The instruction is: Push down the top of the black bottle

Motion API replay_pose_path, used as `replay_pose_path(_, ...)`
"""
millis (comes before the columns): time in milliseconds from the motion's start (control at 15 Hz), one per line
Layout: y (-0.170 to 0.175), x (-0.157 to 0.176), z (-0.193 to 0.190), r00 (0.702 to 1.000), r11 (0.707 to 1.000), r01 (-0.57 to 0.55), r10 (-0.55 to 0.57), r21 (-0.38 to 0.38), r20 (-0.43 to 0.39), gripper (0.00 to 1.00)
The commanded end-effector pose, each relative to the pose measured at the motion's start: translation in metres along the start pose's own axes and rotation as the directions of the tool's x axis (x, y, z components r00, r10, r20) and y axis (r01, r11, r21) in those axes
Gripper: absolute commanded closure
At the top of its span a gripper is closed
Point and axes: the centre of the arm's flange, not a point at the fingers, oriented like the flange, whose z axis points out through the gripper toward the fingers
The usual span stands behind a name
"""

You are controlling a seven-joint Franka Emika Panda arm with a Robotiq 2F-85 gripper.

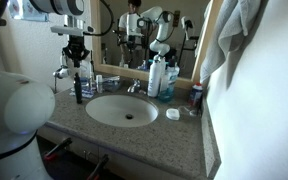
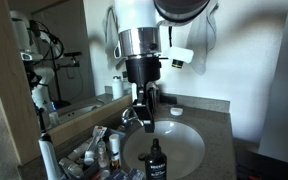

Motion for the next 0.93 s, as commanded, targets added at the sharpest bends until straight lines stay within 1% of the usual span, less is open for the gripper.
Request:
replay_pose_path(0,-0.013,0.000,-0.010,0.999,0.999,0.009,-0.010,0.037,0.040,1.00)
replay_pose_path(200,-0.021,-0.004,-0.009,0.997,0.999,-0.001,-0.003,0.043,0.072,1.00)
replay_pose_path(400,-0.021,-0.006,-0.001,0.993,0.999,-0.032,0.028,0.031,0.112,1.00)
replay_pose_path(867,-0.015,0.001,0.016,0.988,0.998,-0.056,0.053,0.019,0.144,1.00)
